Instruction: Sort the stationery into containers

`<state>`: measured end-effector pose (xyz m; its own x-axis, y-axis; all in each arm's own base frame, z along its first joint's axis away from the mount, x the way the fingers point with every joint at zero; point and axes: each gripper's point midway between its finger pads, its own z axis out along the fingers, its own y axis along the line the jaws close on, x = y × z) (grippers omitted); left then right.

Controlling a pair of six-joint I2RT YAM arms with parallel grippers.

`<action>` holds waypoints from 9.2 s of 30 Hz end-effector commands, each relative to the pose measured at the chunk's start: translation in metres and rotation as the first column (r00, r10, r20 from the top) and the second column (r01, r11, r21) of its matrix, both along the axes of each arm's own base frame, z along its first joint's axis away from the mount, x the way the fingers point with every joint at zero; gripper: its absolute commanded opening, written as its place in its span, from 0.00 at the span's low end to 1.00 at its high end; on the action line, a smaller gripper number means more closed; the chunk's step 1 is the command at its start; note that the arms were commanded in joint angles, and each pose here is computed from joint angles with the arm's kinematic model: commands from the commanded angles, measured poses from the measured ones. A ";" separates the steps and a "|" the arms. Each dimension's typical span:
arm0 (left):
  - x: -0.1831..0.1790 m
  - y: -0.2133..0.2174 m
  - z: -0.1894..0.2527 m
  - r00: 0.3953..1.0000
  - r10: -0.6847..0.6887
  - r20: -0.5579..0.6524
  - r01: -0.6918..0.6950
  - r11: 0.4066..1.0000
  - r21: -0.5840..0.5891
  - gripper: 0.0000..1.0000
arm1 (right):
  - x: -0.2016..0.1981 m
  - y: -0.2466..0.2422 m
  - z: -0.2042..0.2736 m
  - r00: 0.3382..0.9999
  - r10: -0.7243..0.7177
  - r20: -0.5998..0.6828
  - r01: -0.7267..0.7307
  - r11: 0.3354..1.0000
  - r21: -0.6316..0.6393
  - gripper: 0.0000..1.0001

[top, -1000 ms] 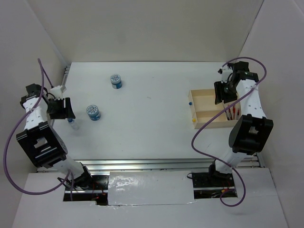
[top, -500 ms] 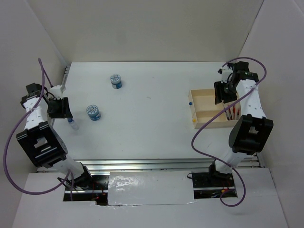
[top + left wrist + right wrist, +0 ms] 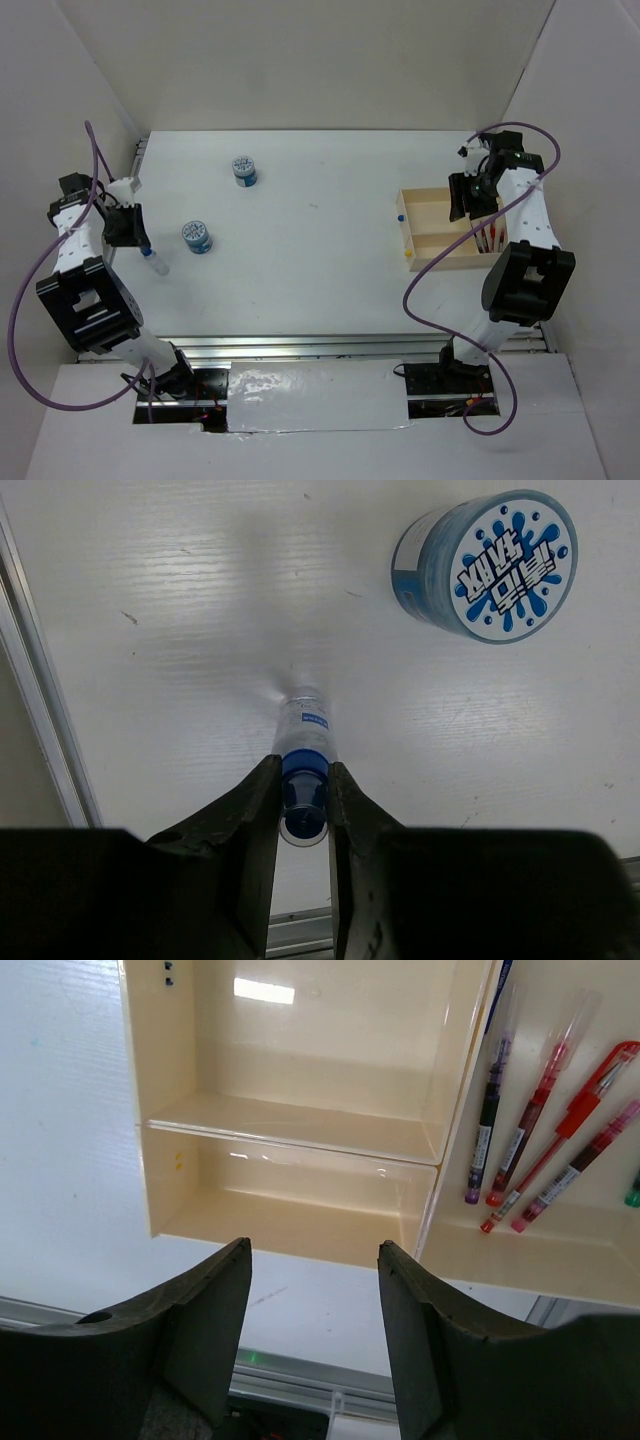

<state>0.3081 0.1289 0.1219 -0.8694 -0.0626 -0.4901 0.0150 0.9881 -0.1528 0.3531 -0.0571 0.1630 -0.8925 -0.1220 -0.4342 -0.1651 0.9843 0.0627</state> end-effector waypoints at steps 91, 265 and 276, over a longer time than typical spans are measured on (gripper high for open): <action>-0.044 -0.279 0.228 0.703 -0.390 0.594 0.643 0.706 -0.297 0.99 | -0.073 0.225 0.075 0.102 0.972 0.210 -0.896 0.182 -0.405 0.13; 0.061 -0.165 0.108 0.953 -0.060 0.296 0.143 0.952 -0.269 0.99 | 0.058 0.334 -0.068 0.799 0.598 0.065 -0.601 0.799 0.037 1.00; 0.061 -0.167 0.100 0.957 -0.059 0.283 0.141 0.950 -0.279 0.99 | 0.058 0.335 -0.084 0.790 0.611 0.052 -0.613 0.789 0.031 0.97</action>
